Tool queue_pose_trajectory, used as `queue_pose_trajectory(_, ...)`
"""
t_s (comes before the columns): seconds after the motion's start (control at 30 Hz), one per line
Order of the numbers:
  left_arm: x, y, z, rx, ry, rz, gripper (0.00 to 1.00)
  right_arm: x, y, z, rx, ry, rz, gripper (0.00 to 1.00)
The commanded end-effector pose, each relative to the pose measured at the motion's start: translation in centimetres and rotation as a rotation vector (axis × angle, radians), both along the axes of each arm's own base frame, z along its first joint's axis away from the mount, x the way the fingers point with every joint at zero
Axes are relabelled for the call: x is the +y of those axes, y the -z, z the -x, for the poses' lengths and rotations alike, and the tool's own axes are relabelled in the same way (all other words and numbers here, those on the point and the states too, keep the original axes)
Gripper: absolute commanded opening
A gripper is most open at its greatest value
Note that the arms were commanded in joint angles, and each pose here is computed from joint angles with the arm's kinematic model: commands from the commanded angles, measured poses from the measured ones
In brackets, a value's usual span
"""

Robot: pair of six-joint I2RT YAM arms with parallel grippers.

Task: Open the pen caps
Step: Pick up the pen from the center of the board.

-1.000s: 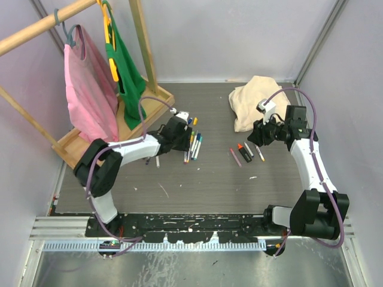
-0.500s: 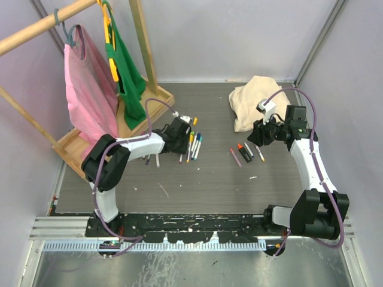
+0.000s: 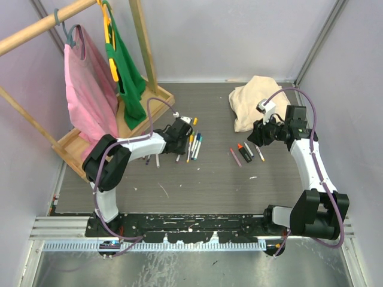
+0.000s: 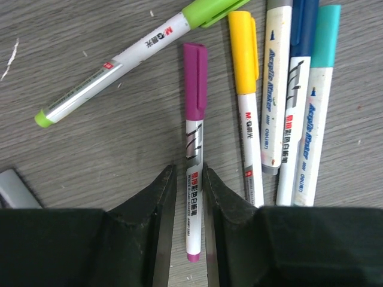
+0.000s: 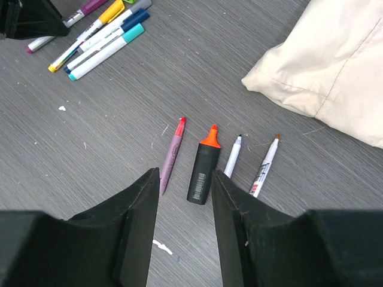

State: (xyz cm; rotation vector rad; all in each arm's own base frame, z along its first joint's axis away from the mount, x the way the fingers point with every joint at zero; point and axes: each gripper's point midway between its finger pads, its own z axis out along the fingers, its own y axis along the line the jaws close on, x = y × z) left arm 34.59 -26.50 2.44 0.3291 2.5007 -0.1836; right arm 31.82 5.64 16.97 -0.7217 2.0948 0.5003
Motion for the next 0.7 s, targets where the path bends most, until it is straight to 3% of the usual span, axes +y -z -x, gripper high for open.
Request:
queue_pose_trajectory(0.0, 2.5, 0.7, 0.9, 0.024, -0.016, -0.148, 0.25, 0.3, -1.4, -0.1, -0.049, -0.021, -0.01, 0.46)
queue_pose_trajectory(0.13, 3.0, 1.2, 1.4, 0.037, -0.005, -0.18, 0.2, 0.3, -1.5, 0.0, -0.053, -0.023, -0.012, 0.46)
queue_pose_trajectory(0.37, 2.8, 0.1, 1.5, 0.013, 0.007, -0.152, 0.01, 0.5, -1.8, 0.1, -0.055, -0.03, -0.02, 0.46)
queue_pose_trajectory(0.67, 1.8, -7.0, 2.0, -0.185, 0.013, 0.035, 0.0, 2.3, -3.7, 1.5, -0.095, -0.106, -0.104, 0.46)
